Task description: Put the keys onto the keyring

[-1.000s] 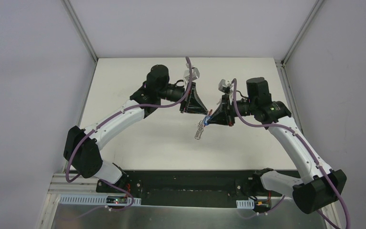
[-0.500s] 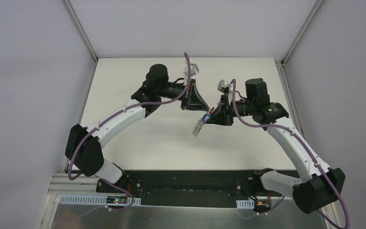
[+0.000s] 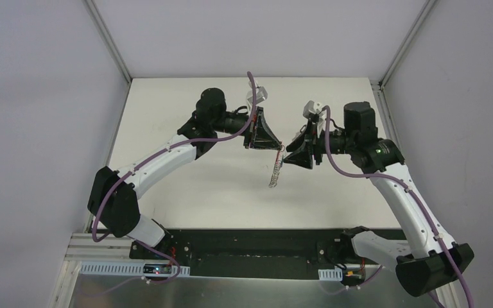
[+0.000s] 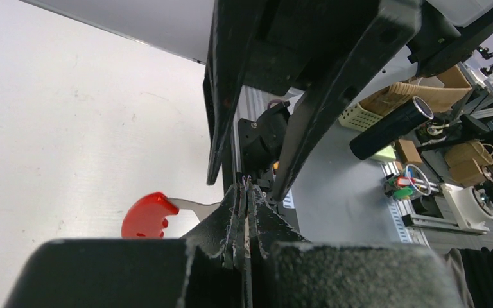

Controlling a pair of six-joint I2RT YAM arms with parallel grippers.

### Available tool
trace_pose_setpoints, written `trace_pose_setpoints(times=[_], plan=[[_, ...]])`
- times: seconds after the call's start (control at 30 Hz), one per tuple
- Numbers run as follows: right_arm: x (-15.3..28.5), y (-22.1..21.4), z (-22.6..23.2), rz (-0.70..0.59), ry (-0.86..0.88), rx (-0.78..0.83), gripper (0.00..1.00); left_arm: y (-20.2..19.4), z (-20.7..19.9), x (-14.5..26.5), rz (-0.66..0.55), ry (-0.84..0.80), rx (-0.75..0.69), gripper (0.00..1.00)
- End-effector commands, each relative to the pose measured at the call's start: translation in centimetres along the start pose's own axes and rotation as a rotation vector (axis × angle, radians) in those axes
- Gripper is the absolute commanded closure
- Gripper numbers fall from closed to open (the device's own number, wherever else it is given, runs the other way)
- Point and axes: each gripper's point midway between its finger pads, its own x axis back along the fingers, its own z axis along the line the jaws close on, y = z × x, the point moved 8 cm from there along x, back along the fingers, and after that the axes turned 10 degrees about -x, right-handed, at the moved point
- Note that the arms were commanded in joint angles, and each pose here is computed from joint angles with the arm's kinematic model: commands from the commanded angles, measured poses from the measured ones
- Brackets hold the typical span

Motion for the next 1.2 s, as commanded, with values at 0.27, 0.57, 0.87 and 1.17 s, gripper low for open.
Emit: trace_pose_setpoints(times=[0.27, 0.57, 0.87, 1.17], plan=[[0.3, 3.1, 0.4, -0.044, 0.026, 0.064, 0.63, 1.0, -1.0, 0.3, -0.043, -0.052, -0.051, 1.00], [0.0, 2.7, 0.3, -0.040, 0.052, 0.049, 0.79, 0.9, -0.9, 0.2, -0.044, -0.050, -0.046, 1.00], [-0.1, 2.6, 0.6, -0.040, 0.095, 0.045, 1.00, 1.0, -0.7, 0.1, -0.047, -0.044, -0.050, 1.00], [-0.4, 2.1, 0.4, 0.094, 0.025, 0.046, 1.00, 0.5, -1.0, 1.4, 0.082, 0.018, -0.171, 0.83]])
